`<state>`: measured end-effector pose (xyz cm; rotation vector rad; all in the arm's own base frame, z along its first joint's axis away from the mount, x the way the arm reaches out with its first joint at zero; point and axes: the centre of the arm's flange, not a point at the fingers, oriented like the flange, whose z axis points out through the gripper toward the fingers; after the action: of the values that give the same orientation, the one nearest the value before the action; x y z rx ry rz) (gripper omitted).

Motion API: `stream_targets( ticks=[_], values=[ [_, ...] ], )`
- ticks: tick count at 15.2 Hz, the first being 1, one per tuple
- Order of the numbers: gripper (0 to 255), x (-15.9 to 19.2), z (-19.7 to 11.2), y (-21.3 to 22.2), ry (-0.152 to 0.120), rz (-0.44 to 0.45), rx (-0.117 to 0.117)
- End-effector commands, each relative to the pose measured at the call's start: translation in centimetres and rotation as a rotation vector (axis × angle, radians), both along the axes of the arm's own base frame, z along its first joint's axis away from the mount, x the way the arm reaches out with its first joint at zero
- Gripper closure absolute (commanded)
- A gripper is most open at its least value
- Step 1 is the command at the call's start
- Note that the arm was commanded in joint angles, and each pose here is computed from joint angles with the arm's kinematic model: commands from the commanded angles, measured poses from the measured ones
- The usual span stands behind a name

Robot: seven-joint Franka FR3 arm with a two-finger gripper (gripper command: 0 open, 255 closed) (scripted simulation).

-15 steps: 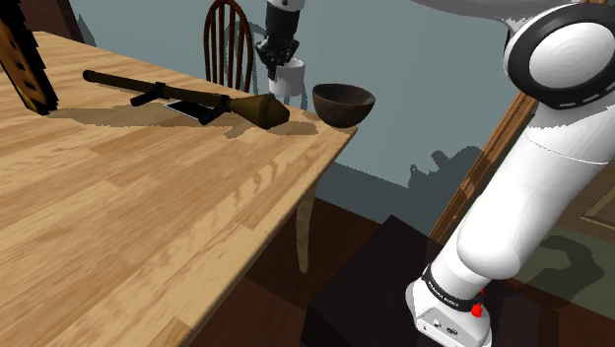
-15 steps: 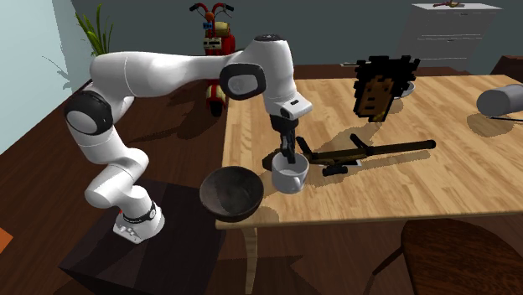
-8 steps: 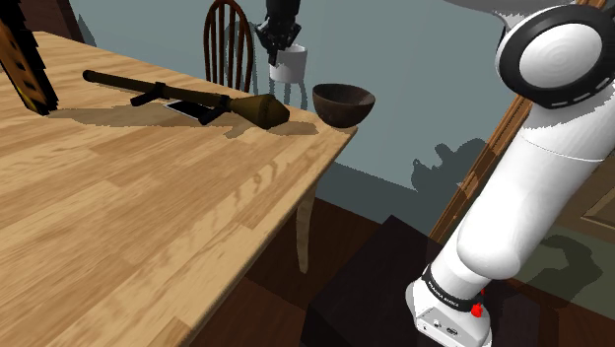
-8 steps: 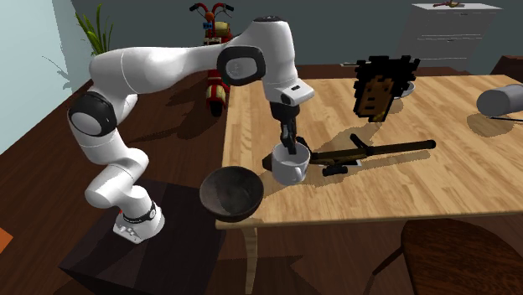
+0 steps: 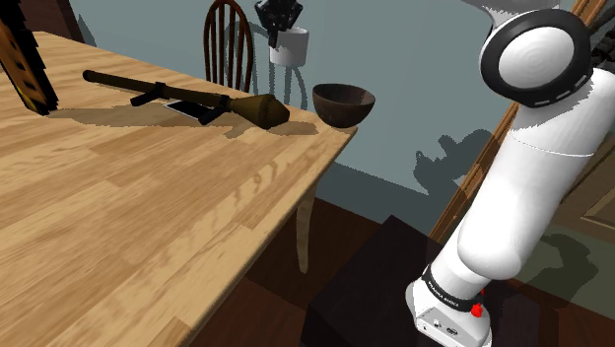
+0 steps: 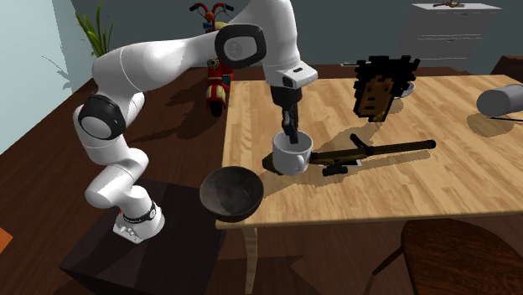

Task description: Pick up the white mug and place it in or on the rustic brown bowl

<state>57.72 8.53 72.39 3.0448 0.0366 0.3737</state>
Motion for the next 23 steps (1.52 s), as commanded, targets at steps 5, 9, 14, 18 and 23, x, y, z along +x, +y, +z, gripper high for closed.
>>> stream_targets(
  ticks=[5,9,14,18,23],
  values=[
    [255,-3.3,1.6,-2.2,0.0,0.0,0.0],
    [255,-7.5,2.0,-5.3,0.0,0.0,0.0],
    [255,-12.9,2.4,-9.1,0.0,0.0,0.0],
    [255,-14.3,1.0,-10.1,0.0,0.0,0.0],
    [255,-14.3,-1.7,-10.1,0.0,0.0,0.0]
  ],
)
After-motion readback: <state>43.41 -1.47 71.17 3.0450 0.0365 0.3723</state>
